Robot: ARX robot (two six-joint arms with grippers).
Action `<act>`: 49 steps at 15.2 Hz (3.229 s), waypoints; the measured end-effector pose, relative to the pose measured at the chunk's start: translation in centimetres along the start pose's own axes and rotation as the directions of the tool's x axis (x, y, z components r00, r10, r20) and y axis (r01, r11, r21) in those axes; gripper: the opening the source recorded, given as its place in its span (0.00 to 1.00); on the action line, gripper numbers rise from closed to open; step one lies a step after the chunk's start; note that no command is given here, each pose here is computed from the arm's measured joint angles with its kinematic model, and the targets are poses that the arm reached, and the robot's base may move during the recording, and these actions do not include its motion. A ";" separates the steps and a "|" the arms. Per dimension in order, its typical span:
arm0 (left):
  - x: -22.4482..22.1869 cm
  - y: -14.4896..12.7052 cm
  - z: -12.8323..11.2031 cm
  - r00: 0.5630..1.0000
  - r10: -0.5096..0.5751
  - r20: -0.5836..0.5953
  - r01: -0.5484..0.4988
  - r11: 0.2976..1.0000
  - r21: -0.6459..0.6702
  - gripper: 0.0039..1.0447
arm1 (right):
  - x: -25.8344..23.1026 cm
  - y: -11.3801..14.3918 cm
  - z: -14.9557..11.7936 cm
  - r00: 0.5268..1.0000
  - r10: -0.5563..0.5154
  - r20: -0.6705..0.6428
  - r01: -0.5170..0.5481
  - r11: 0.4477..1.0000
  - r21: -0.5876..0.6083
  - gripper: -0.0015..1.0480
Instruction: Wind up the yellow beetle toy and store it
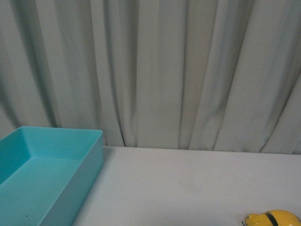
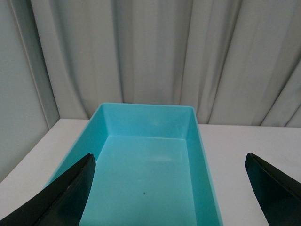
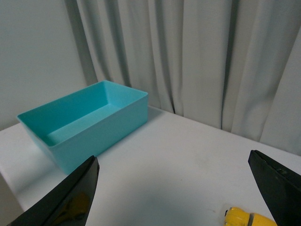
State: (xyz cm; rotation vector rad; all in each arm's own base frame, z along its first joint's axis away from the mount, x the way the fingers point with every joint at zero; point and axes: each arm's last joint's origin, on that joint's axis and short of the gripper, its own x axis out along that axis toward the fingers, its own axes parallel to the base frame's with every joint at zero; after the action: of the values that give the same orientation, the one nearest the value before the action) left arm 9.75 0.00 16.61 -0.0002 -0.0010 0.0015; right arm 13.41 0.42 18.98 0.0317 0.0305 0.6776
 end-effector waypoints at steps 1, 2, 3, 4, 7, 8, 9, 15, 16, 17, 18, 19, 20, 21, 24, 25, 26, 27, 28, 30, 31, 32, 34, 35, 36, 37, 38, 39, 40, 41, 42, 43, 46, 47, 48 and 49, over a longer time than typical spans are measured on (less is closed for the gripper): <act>0.0 0.0 0.0 1.000 -0.001 0.000 0.001 1.000 0.000 0.94 | 0.3 -0.4 0.1 1.000 -0.019 0.015 0.019 1.000 -0.005 0.94; 0.0 0.0 0.0 1.000 -0.001 0.000 0.001 1.000 0.000 0.94 | 0.8 -1.0 0.3 0.998 -0.052 0.029 0.052 0.998 -0.018 0.94; 0.0 0.0 0.0 1.000 -0.001 0.000 0.001 1.000 0.000 0.94 | 1.6 -2.0 0.9 0.994 -0.102 0.051 0.104 0.994 -0.036 0.94; 0.0 0.0 0.0 1.000 -0.001 0.000 0.001 1.000 0.000 0.94 | 2.7 -3.4 1.3 0.984 -0.171 0.052 0.173 0.984 -0.034 0.94; 0.0 0.0 0.0 1.000 -0.001 0.000 0.001 1.000 0.000 0.94 | 6.9 -7.0 1.3 0.944 -0.330 -0.001 0.329 0.944 -0.025 0.94; 0.0 0.0 0.0 1.000 -0.001 0.000 0.001 1.000 0.000 0.94 | 8.7 -7.4 1.0 0.947 -0.317 -0.043 0.315 0.948 -0.048 0.94; 0.0 0.0 0.0 1.000 -0.001 0.000 0.001 1.000 0.000 0.94 | 10.2 -7.4 0.7 0.957 -0.276 -0.084 0.270 0.960 -0.078 0.94; 0.0 0.0 0.0 1.000 -0.001 0.000 0.001 1.000 0.000 0.94 | 17.8 -9.7 1.3 0.980 -0.102 -0.172 0.025 0.915 -0.402 0.94; 0.0 0.0 0.0 1.000 -0.001 0.000 0.001 1.000 0.000 0.94 | 18.6 -10.2 1.1 0.974 -0.053 -0.218 -0.047 0.903 -0.427 0.94; 0.0 0.0 0.0 1.000 -0.001 0.000 0.001 1.000 0.000 0.94 | 19.2 -10.7 0.8 0.964 0.008 -0.264 -0.127 0.892 -0.435 0.94; 0.0 0.0 0.0 1.000 -0.001 0.000 0.001 1.000 0.000 0.94 | 19.4 -11.3 0.7 0.946 0.072 -0.316 -0.211 0.877 -0.432 0.94; 0.0 0.0 0.0 1.000 -0.001 0.000 0.001 1.000 0.000 0.94 | 19.5 -12.0 0.6 0.920 0.134 -0.369 -0.298 0.851 -0.432 0.94; 0.0 0.0 0.0 1.000 -0.001 0.000 0.001 1.000 0.000 0.94 | 19.6 -12.8 0.6 0.893 0.177 -0.413 -0.363 0.826 -0.431 0.94; 0.0 0.0 0.0 1.000 -0.001 0.000 0.001 1.000 0.000 0.94 | 19.6 -13.7 0.5 0.865 0.202 -0.459 -0.414 0.804 -0.426 0.94; 0.0 0.0 0.0 1.000 -0.001 0.000 0.001 1.000 0.000 0.94 | 18.8 -15.3 -0.5 0.754 0.292 -0.588 -0.586 0.703 -0.402 0.94; 0.0 0.0 0.0 1.000 -0.001 0.000 0.001 1.000 0.000 0.94 | 18.3 -15.6 -1.3 0.708 0.317 -0.631 -0.643 0.660 -0.390 0.94; 0.0 0.0 0.0 1.000 -0.001 0.000 0.001 1.000 0.000 0.94 | 17.7 -15.7 -2.2 0.660 0.335 -0.673 -0.690 0.624 -0.366 0.94; 0.0 0.0 0.0 1.000 -0.001 0.000 0.001 1.000 0.000 0.94 | 17.2 -15.7 -3.3 0.610 0.360 -0.705 -0.730 0.602 -0.324 0.94; 0.0 0.0 0.0 1.000 -0.001 0.000 0.001 1.000 0.000 0.94 | 17.0 -15.9 -3.6 0.596 0.356 -0.720 -0.741 0.590 -0.321 0.94; 0.0 0.0 0.0 1.000 -0.001 0.000 0.001 1.000 0.000 0.94 | 16.7 -16.4 -4.7 0.566 0.324 -0.758 -0.753 0.578 -0.314 0.94; 0.0 0.0 0.0 1.000 -0.001 0.000 0.001 1.000 0.000 0.94 | 16.5 -16.9 -6.2 0.528 0.294 -0.797 -0.760 0.582 -0.289 0.94; 0.0 0.0 0.0 1.000 -0.001 0.000 0.001 1.000 0.000 0.94 | 16.3 -17.5 -7.5 0.519 0.272 -0.810 -0.756 0.589 -0.287 0.94; 0.0 0.0 0.0 1.000 -0.001 0.000 0.001 1.000 0.000 0.94 | 16.2 -18.0 -8.5 0.521 0.266 -0.811 -0.750 0.597 -0.286 0.94; 0.0 0.0 0.0 1.000 -0.001 0.000 0.001 1.000 0.000 0.94 | 16.3 -18.1 -9.1 0.519 0.269 -0.811 -0.750 0.598 -0.281 0.94; 0.0 0.0 0.0 1.000 -0.001 0.000 0.001 1.000 0.000 0.94 | 16.4 -18.2 -10.0 0.518 0.277 -0.810 -0.752 0.599 -0.276 0.94; 0.0 0.0 0.0 1.000 -0.001 -0.001 0.001 1.000 0.000 0.94 | 16.5 -18.2 -10.8 0.515 0.291 -0.806 -0.754 0.601 -0.264 0.94; 0.0 0.0 0.0 1.000 -0.001 0.000 0.001 1.000 0.000 0.94 | 16.7 -18.4 -11.4 0.511 0.295 -0.807 -0.756 0.601 -0.259 0.94; 0.0 0.0 0.0 1.000 -0.001 0.000 0.001 1.000 0.000 0.94 | 16.9 -18.5 -11.6 0.517 0.296 -0.803 -0.756 0.598 -0.267 0.94; 0.0 0.0 0.0 1.000 -0.001 0.000 0.001 1.000 0.000 0.94 | 17.5 -18.5 -11.3 0.523 0.295 -0.800 -0.759 0.587 -0.280 0.94; 0.0 0.0 0.0 1.000 -0.001 0.000 0.001 1.000 0.000 0.94 | 18.1 -18.7 -10.8 0.532 0.287 -0.797 -0.760 0.578 -0.298 0.94; 0.0 0.0 0.0 1.000 -0.001 0.000 0.001 1.000 0.000 0.94 | 18.4 -18.9 -10.4 0.532 0.286 -0.797 -0.760 0.575 -0.301 0.94; 0.0 0.0 0.0 1.000 -0.001 0.000 0.001 1.000 0.000 0.94 | 18.6 -18.9 -10.1 0.522 0.286 -0.804 -0.765 0.573 -0.294 0.94; 0.0 0.0 0.0 1.000 -0.001 0.000 0.001 1.000 0.000 0.94 | 18.8 -19.7 -9.9 0.491 0.261 -0.831 -0.768 0.580 -0.271 0.94; 0.0 0.0 0.0 1.000 -0.001 0.000 0.001 1.000 0.000 0.94 | 18.9 -19.9 -9.9 0.484 0.254 -0.837 -0.768 0.581 -0.267 0.94; 0.0 0.0 0.0 1.000 -0.001 0.000 0.001 1.000 0.000 0.94 | 18.8 -20.1 -9.9 0.483 0.237 -0.843 -0.765 0.583 -0.274 0.94; 0.0 0.0 0.0 1.000 -0.001 0.000 0.001 1.000 0.000 0.94 | 18.8 -20.1 -9.9 0.479 0.237 -0.845 -0.766 0.584 -0.270 0.94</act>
State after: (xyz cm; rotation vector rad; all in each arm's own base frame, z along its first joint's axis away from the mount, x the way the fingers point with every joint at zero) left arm 9.75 0.00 16.61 -0.0002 -0.0006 0.0004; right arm 40.25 -3.29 8.00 -0.9724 0.6276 1.3049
